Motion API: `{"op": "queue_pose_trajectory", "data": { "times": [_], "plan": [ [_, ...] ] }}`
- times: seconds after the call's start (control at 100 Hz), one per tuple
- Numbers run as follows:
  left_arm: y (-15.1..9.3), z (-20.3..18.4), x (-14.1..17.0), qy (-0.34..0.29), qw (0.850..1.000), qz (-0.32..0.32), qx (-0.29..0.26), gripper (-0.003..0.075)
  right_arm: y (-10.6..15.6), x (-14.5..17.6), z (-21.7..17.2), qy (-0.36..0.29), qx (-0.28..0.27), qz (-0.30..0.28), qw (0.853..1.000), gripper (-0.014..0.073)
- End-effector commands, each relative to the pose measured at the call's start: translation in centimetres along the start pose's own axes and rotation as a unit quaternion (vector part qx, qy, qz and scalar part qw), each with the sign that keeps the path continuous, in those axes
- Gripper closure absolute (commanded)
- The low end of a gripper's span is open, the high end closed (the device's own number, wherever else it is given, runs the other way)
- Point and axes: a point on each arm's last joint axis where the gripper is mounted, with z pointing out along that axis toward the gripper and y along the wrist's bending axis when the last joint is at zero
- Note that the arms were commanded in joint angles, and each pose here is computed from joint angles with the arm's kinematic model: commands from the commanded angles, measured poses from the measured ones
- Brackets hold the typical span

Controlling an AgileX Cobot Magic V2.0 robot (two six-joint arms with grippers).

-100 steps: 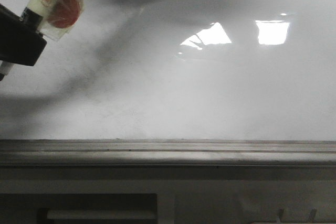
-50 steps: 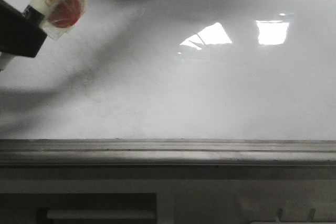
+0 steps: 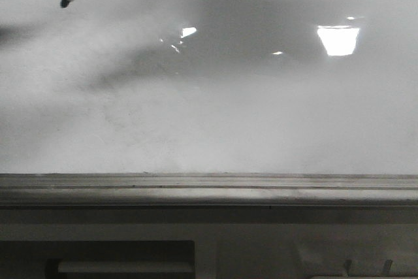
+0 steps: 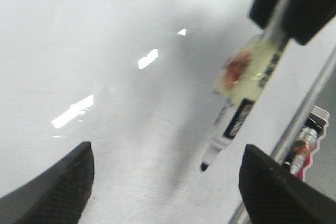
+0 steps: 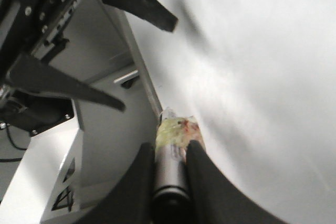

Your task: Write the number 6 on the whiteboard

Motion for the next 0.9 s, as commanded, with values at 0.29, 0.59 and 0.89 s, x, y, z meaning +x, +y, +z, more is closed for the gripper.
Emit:
{"op": "queue_pose_trajectory", "data": {
  "times": [0.29,0.59,0.89],
  "plan": [
    [1.2,-3.9,0.5,-0.108,0.980,-0.113,-0.125,0.0209,3.3,8.0,-5.7,-0.174,0.155,0.016,0.972,0.0640],
    [1.0,-3.7,1.6,-0.134,0.973,-0.120,-0.144,0.0209,3.5,11.4,-7.7,-0.277,0.248,0.020,0.928,0.0640],
    [0.2,-3.2,1.5,-0.130,0.981,-0.084,-0.120,0.0209,1.0,10.3,-5.8,-0.275,0.287,0.037,0.917,0.0640]
  ]
}}
